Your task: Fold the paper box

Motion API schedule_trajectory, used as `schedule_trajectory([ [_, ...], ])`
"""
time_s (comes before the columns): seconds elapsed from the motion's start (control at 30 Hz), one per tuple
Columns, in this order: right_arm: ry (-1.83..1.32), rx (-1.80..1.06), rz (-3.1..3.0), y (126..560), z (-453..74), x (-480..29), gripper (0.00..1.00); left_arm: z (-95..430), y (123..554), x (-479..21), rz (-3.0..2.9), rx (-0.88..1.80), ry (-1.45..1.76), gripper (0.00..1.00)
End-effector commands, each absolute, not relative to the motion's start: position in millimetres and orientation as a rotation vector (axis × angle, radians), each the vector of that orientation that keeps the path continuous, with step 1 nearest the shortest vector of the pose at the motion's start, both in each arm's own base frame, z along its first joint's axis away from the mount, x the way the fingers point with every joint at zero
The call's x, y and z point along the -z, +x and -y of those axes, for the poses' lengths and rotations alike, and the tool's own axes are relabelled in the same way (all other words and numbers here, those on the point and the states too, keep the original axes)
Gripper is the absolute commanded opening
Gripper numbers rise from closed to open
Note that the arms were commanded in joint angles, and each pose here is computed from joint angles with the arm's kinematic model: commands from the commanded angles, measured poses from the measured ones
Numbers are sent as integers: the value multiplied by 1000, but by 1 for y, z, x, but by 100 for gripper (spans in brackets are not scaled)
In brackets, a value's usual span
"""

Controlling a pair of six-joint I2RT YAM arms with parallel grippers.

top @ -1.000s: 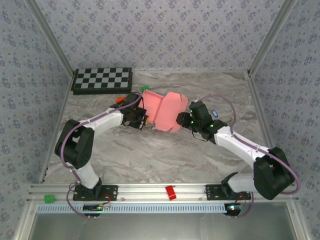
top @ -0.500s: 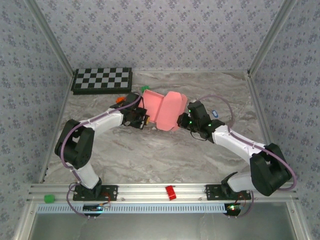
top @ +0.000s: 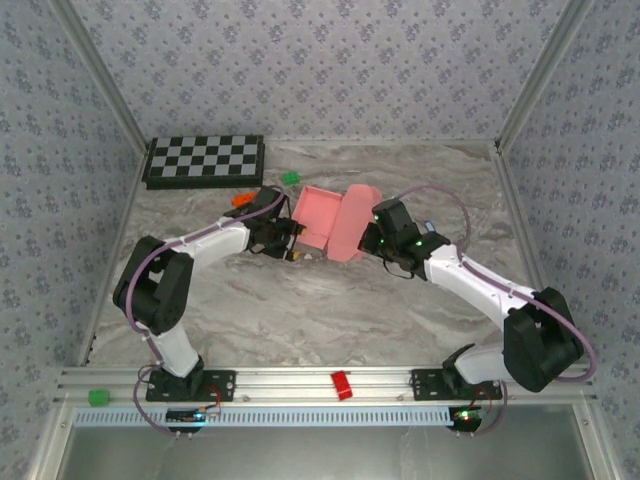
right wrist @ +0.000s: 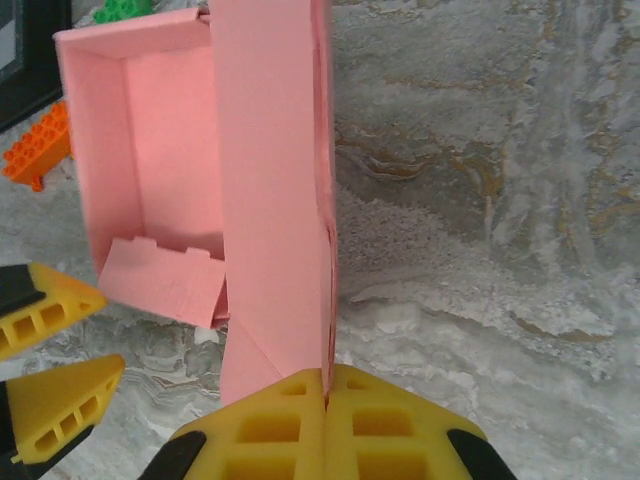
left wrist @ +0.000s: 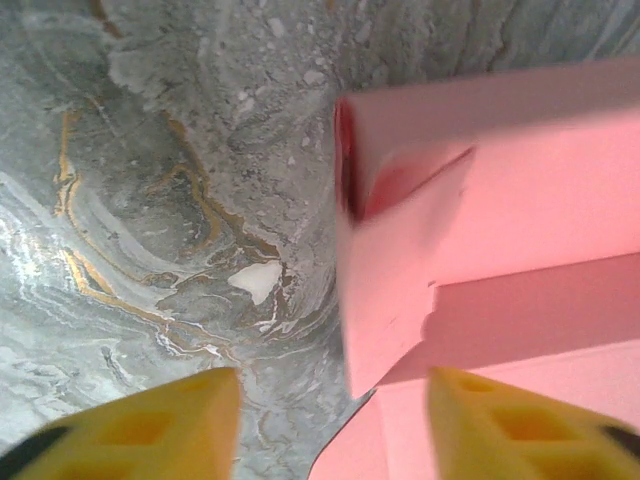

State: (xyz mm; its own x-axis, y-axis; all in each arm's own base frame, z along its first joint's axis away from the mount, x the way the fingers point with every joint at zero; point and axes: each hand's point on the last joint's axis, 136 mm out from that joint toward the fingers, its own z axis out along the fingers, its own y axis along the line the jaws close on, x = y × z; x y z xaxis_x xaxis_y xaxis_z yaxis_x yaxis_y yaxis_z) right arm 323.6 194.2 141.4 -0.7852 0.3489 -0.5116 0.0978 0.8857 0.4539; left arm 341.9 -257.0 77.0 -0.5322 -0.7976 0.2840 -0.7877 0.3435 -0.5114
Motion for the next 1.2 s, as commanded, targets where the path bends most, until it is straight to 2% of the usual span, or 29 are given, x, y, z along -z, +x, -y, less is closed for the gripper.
schedule_trajectory([
  [0.0, 315, -476, -2474, 322, -186, -146, 0, 258, 340, -74, -2584, 943, -1516, 65],
  [0.1, 289, -479, -2511, 321, -185, -147, 0, 256, 343, -80, -2593, 930, -1436, 76],
  [0.27, 247, -498, -2578, 323, -177, -149, 0, 245, 345, -95, -2593, 860, -1284, 82],
  [0.5, 61, -572, -2673, 318, -168, -169, 0, 211, 353, -118, -2542, 686, -1085, 83],
  [0.77, -251, -576, -2706, 311, -164, -194, 0, 183, 374, -140, -2561, 487, -673, 80],
  [0.97, -508, -521, -2737, 311, -164, -195, 0, 172, 390, -146, -2573, 453, -358, 76],
  [1.17, -814, -451, -2630, 320, -178, -199, 0, 164, 396, -140, -2612, 397, -210, 69],
])
